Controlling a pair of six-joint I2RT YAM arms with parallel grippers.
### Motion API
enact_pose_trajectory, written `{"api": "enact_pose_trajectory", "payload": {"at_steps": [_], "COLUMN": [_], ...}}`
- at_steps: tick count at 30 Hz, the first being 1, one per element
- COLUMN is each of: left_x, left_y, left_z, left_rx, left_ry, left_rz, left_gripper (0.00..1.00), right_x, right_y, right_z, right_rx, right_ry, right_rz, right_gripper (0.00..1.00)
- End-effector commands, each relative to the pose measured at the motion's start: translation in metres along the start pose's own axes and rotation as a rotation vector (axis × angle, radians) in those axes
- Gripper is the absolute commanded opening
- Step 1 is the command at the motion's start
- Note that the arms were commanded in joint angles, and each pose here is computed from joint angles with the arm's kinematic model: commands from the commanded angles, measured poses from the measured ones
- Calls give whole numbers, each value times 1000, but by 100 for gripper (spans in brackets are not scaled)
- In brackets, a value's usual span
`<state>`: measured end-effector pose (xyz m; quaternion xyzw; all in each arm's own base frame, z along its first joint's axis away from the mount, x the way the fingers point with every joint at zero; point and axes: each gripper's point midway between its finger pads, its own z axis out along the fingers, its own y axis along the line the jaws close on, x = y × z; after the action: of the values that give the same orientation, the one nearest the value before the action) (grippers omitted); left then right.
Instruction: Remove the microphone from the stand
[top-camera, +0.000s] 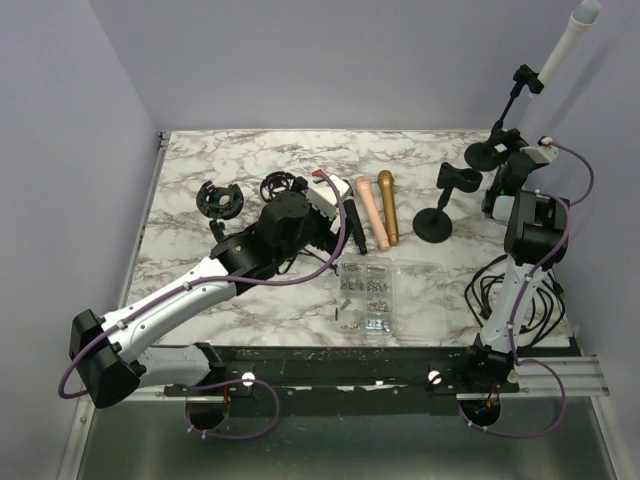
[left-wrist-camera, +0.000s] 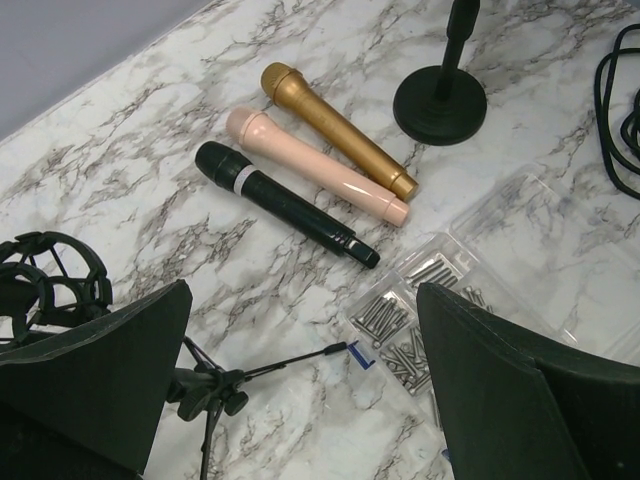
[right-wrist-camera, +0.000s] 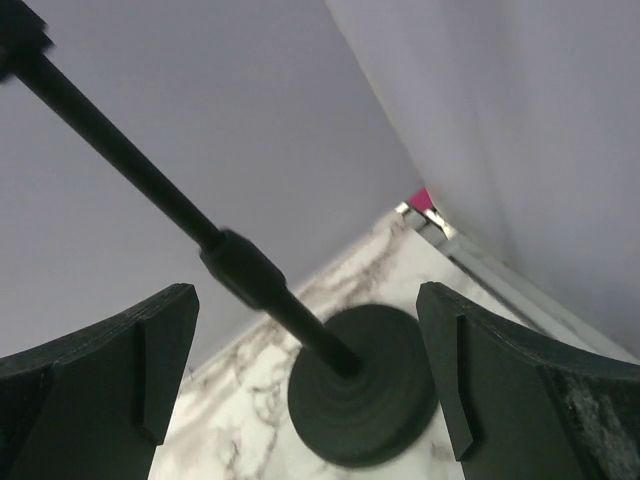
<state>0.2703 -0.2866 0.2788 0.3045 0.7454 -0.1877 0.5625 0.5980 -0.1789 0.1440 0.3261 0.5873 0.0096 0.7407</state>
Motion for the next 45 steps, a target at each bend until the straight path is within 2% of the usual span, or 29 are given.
{"api": "enact_pose_trajectory", "payload": {"at_steps": [1, 9, 22, 25, 28, 33, 37, 45], "left_x": [-6, 3, 12, 12, 9, 6, 2, -9], "left_y": [2, 0, 4, 4, 4, 2, 1, -1], "left_z": [6, 15, 25, 26, 25, 21, 17, 4], "left_rx": [12, 27, 31, 33, 38, 48, 55, 77], "left_ry": [-22, 2, 30, 29, 24, 12, -2, -40], "left_rz": [-18, -18, -36, -40, -42, -51, -56, -72], "left_gripper": [98, 98, 98, 98, 98, 98, 98, 98], "right_x": [-2, 20, 52, 56, 60, 62, 62, 55], "right_y": [11, 24, 27, 29, 35, 37, 38, 25], "right_z": [29, 62, 104, 102, 95, 88, 80, 53], "right_rx": [-56, -142, -151, -169, -200, -203, -211, -173], "right_ry": [-39, -35, -4, 6, 15, 37, 63, 112], "right_rz": [-34, -83, -304, -356, -389, -435, -476, -536], "right_gripper": [100, 100, 98, 90, 68, 49, 28, 10]}}
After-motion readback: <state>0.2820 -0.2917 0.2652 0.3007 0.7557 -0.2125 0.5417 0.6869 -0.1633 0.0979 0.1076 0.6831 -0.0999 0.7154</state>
